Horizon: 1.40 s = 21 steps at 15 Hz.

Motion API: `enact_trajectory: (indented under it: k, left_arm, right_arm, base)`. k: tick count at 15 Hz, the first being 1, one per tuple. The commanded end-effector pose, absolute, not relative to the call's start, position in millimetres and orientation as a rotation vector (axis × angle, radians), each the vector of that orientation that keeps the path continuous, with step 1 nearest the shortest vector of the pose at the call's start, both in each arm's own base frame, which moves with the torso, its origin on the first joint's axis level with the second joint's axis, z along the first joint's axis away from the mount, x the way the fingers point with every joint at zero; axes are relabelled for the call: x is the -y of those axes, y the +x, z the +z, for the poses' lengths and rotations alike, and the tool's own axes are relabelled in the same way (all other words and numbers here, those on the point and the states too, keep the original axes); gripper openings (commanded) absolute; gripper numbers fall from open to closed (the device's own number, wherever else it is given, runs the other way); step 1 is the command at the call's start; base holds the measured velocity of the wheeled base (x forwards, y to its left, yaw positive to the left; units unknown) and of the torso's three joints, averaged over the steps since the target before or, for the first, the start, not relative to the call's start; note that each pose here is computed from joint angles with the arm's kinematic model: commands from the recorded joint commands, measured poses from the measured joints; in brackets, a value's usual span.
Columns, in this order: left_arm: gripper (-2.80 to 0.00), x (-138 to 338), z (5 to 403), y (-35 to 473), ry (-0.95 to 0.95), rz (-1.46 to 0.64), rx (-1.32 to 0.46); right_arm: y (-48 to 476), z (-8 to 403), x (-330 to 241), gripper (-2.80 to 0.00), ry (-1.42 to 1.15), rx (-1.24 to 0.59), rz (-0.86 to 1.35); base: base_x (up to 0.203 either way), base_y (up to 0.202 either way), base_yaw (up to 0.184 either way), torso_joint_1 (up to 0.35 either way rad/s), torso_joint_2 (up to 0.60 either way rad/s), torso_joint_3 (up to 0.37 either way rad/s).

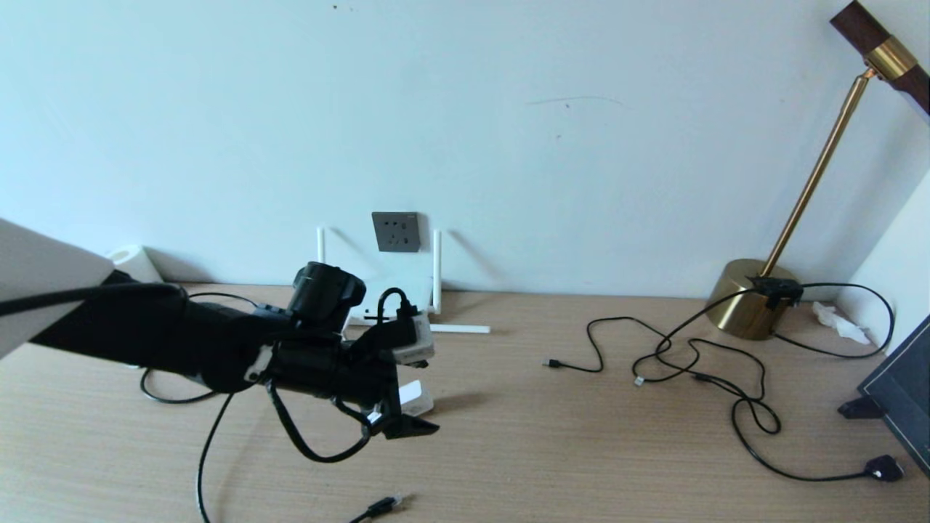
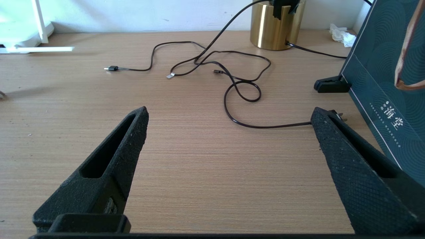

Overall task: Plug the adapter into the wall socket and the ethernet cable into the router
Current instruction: Pick up plug

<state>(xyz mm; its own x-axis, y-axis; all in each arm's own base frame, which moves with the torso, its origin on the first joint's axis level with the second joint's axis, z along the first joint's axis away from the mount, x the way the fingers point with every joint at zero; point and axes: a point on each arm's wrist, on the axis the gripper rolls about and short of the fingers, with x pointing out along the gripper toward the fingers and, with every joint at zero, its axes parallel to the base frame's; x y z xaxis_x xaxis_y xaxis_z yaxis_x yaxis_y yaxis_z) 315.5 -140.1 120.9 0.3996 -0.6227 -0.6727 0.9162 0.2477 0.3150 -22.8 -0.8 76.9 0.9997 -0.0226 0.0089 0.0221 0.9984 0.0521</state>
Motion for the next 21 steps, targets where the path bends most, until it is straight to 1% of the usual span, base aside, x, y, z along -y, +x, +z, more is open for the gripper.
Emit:
enact_trajectory:
  k: [1, 4, 6, 10, 13, 16, 21]
  left_arm:
    - [0.0, 134, 135, 320, 0.802, -1.104, -0.525]
    - [0.0, 122, 131, 325, 0.923, -1.119, -0.599]
    - [0.0, 120, 128, 333, 0.952, -1.098, -0.61]
    - [0.0, 121, 133, 345, 0.954, -1.092, -0.644]
    - [0.0, 126, 123, 357, 0.943, -1.091, -0.673]
    - [0.0, 136, 110, 360, 0.922, -1.07, -0.729]
    - [0.0, 154, 104, 365, 0.903, -1.053, -0.757]
  right_arm:
    - [-23, 77, 1, 0.0, 0.052, 0.008, -0.022]
    - [-23, 77, 1, 0.0, 0.054, 0.008, -0.023]
    - [-23, 77, 1, 0.0, 0.052, 0.008, -0.023]
    - [-23, 77, 1, 0.0, 0.054, 0.008, -0.023]
    - [-23, 77, 1, 0.0, 0.054, 0.008, -0.023]
    - [-23, 77, 1, 0.0, 0.053, 0.008, -0.023]
    - [-23, 77, 1, 0.0, 0.054, 0.008, -0.023]
  base:
    - [0.0, 0.0, 0.0, 0.0, 0.0, 0.0]
    - [0.0, 0.0, 0.0, 0.0, 0.0, 0.0]
    - [0.0, 0.0, 0.0, 0.0, 0.0, 0.0]
    - [0.0, 0.0, 0.0, 0.0, 0.0, 0.0]
    - [0.0, 0.0, 0.0, 0.0, 0.0, 0.0]
    - [0.0, 0.0, 0.0, 0.0, 0.0, 0.0]
    - [0.0, 0.0, 0.0, 0.0, 0.0, 0.0]
